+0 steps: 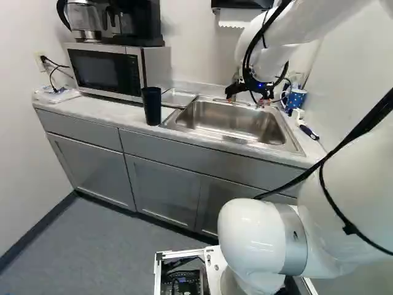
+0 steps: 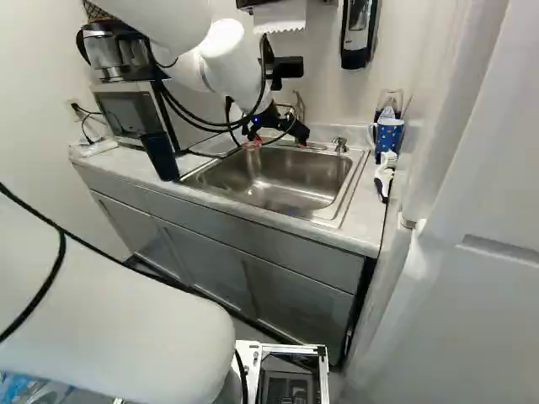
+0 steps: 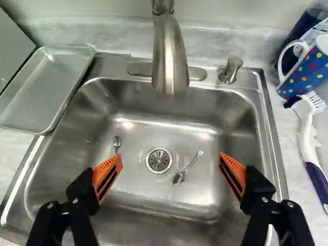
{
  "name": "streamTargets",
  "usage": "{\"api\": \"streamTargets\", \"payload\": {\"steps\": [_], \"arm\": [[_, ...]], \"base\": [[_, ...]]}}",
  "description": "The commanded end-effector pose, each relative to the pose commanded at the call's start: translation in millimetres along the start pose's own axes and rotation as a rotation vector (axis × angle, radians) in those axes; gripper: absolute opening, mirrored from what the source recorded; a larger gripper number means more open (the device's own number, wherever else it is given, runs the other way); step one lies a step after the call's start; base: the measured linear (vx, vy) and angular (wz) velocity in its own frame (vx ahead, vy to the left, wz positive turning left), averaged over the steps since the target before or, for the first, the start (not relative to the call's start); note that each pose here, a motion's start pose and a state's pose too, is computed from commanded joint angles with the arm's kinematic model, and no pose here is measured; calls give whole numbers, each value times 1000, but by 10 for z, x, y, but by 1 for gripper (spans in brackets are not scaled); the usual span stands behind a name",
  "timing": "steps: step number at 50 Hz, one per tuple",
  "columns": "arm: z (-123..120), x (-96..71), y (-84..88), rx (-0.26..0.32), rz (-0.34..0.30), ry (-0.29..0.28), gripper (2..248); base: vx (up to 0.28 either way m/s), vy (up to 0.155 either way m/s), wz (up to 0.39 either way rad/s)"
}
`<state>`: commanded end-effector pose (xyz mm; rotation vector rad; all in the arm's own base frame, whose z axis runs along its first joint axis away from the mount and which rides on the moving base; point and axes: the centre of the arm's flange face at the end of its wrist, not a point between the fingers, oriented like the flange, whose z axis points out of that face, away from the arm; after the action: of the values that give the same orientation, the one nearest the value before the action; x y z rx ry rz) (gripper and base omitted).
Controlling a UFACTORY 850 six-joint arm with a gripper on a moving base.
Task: Rinse the cup and place it in the tray
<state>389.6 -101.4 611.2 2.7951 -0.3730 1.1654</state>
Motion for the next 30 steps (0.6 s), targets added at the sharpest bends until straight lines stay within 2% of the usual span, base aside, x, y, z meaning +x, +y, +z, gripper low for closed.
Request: {"api": "streamTargets", "payload": {"steps": [30], "arm": [[13,187,-7,1,-1,173,247]], "base": [[0,0,0]]}}
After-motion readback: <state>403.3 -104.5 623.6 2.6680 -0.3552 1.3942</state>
